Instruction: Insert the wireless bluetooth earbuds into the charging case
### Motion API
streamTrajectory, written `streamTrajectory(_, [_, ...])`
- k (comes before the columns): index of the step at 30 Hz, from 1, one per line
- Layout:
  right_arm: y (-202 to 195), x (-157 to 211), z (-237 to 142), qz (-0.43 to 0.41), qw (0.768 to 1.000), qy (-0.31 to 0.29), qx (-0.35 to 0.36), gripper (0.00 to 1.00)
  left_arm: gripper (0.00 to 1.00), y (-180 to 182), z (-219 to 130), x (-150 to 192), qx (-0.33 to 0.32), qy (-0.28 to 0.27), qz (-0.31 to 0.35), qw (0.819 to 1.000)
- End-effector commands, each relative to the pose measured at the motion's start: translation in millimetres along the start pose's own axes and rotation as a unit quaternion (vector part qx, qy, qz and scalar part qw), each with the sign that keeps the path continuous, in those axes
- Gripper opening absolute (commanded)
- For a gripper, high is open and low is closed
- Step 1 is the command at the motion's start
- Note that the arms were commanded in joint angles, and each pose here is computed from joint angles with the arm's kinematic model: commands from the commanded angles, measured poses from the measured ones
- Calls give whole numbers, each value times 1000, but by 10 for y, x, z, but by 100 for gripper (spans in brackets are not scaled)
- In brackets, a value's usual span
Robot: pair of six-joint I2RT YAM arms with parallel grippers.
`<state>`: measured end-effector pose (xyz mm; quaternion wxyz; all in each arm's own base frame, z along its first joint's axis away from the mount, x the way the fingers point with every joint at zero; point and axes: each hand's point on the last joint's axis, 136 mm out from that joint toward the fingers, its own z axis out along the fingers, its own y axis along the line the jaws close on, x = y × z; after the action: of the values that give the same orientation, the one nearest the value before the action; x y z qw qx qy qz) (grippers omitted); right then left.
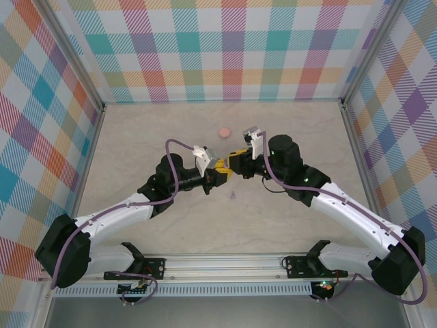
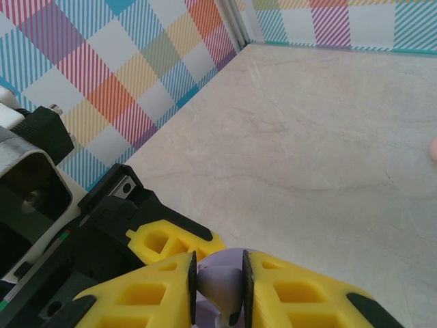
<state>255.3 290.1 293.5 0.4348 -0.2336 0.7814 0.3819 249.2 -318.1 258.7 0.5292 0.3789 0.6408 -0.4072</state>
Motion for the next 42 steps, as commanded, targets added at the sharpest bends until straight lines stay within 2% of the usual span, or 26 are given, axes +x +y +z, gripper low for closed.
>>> streamTrajectory(1, [36, -11, 8, -12, 1000, -4, -5, 26, 21, -67, 28, -255, 7, -33, 8, 999])
streamTrajectory(13, [33, 10, -35, -18, 1000, 0, -1, 26, 21, 5, 29, -208, -14, -23, 3, 1000])
streamTrajectory(26, [65, 91, 31, -16, 1000, 23, -15, 28, 21, -60, 36, -237, 5, -26, 0, 1000])
streamTrajectory(39, [69, 94, 41, -16, 999, 28, -13, 35, 21, -63, 48, -209, 8, -22, -2, 1000])
streamTrajectory(42, [67, 73, 22, -16, 1000, 25, -9, 40, 21, -54, 49, -208, 6, -21, -1, 1000])
